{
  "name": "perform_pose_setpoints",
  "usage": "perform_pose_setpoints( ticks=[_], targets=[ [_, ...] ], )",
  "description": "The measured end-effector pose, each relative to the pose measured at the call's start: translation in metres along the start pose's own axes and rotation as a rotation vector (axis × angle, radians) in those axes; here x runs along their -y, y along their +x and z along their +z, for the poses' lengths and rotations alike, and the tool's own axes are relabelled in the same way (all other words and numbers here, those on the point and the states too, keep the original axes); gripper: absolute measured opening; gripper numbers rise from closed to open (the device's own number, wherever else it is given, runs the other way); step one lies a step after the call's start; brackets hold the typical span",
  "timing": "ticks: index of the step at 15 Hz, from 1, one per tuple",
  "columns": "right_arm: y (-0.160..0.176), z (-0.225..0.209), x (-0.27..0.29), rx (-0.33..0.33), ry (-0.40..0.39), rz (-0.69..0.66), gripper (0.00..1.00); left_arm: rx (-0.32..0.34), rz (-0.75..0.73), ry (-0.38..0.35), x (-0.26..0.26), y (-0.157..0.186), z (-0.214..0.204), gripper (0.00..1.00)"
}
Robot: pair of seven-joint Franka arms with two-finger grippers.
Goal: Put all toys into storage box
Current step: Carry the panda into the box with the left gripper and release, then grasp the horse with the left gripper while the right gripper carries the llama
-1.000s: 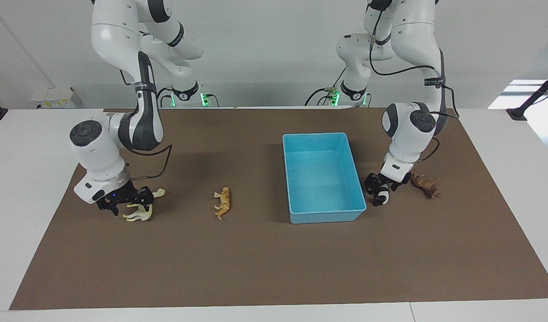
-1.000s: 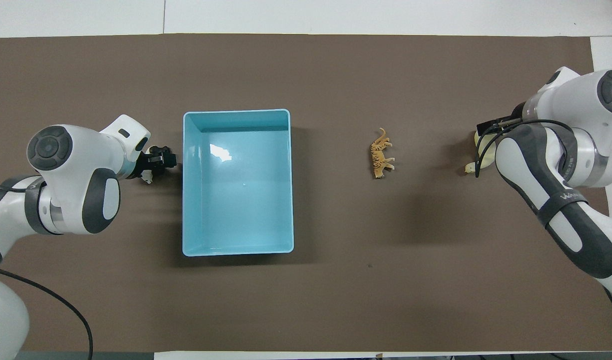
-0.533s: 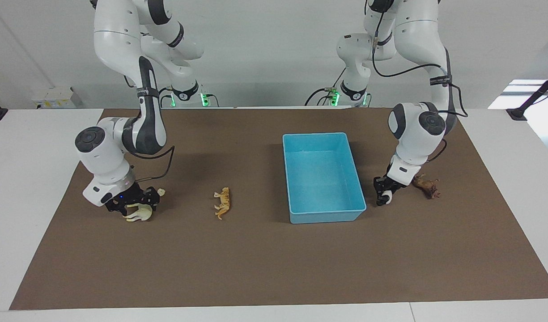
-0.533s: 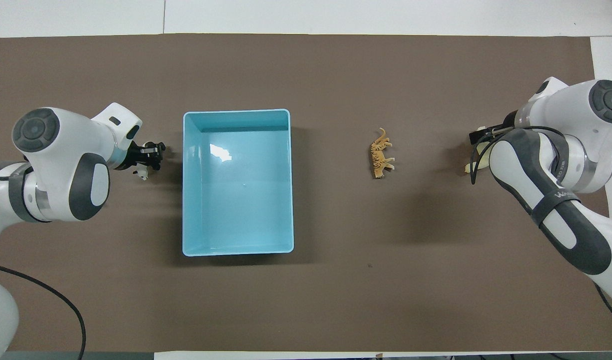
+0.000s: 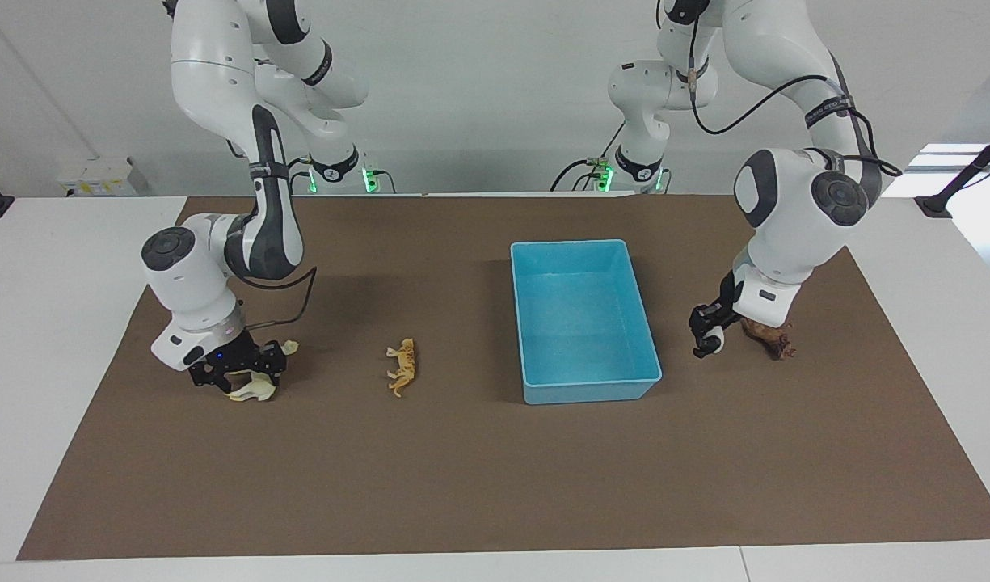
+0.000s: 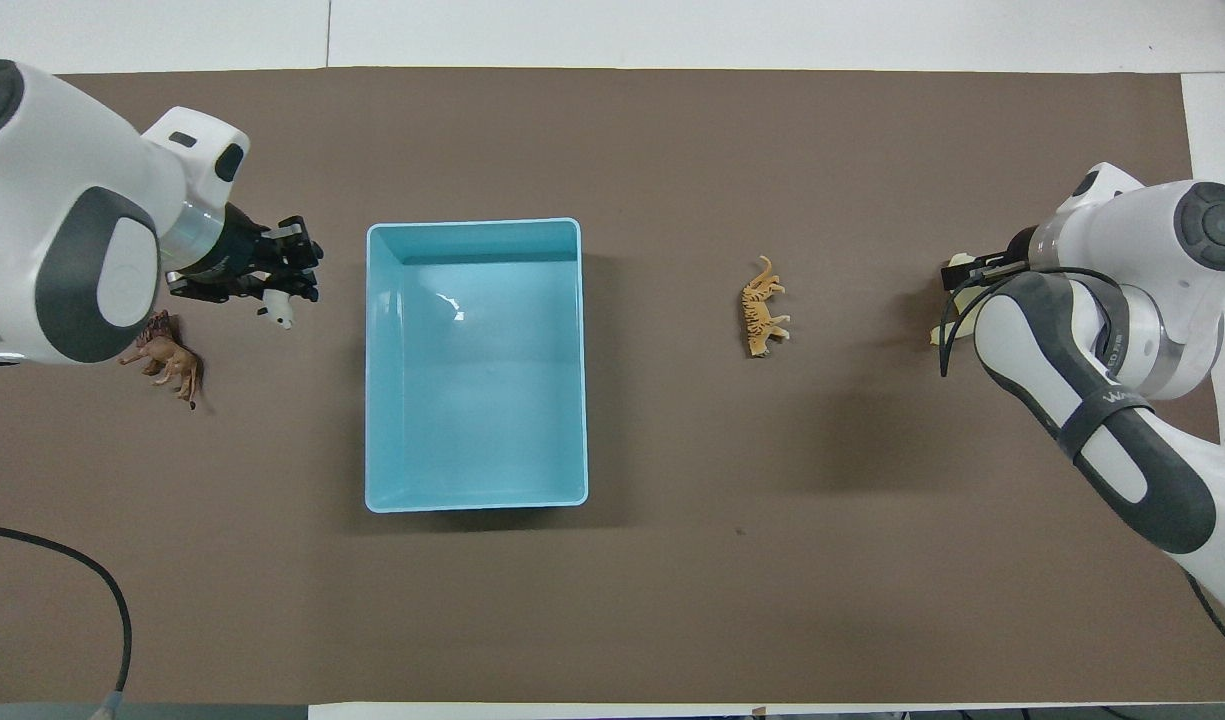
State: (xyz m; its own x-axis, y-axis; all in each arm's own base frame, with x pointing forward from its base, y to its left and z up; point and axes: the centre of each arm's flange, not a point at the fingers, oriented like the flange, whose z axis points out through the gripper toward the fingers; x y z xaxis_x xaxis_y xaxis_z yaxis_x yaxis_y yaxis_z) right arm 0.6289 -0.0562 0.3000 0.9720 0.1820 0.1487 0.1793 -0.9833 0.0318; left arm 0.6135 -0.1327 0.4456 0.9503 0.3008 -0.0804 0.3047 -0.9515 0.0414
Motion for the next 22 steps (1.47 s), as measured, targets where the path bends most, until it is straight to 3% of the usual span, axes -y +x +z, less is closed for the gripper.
perform_pose_setpoints(
  ticks=[4,6,7,10,13,17,19,22],
  targets=[
    [-0.011,0.011,0.003,0.020,0.038,0.054,0.89,0.029,-0.025,0.037,-0.102,-0.083,0.022,0.48],
    [-0.015,0.016,0.006,0.031,0.046,0.061,1.00,0.046,-0.011,0.056,-0.110,-0.099,0.033,0.63],
    [-0.016,0.017,0.007,0.033,0.047,0.061,1.00,0.044,-0.016,0.056,-0.107,-0.098,0.032,0.73],
    [-0.015,0.015,0.006,0.027,0.045,0.062,0.70,0.002,-0.061,0.036,-0.078,-0.078,0.005,1.00],
    [-0.013,0.009,0.008,0.022,0.046,0.078,0.42,-0.050,-0.037,0.039,-0.013,-0.038,-0.023,1.00],
    [-0.003,-0.004,0.020,0.033,0.057,0.062,0.41,-0.067,0.075,0.035,0.095,0.017,-0.031,1.00],
    [0.015,-0.038,0.050,0.049,0.075,0.080,0.41,-0.093,0.110,0.029,0.136,0.033,-0.025,1.00],
    [0.058,-0.132,0.176,0.038,0.110,0.185,0.41,-0.192,0.156,0.071,0.173,0.046,0.009,1.00]
  ],
)
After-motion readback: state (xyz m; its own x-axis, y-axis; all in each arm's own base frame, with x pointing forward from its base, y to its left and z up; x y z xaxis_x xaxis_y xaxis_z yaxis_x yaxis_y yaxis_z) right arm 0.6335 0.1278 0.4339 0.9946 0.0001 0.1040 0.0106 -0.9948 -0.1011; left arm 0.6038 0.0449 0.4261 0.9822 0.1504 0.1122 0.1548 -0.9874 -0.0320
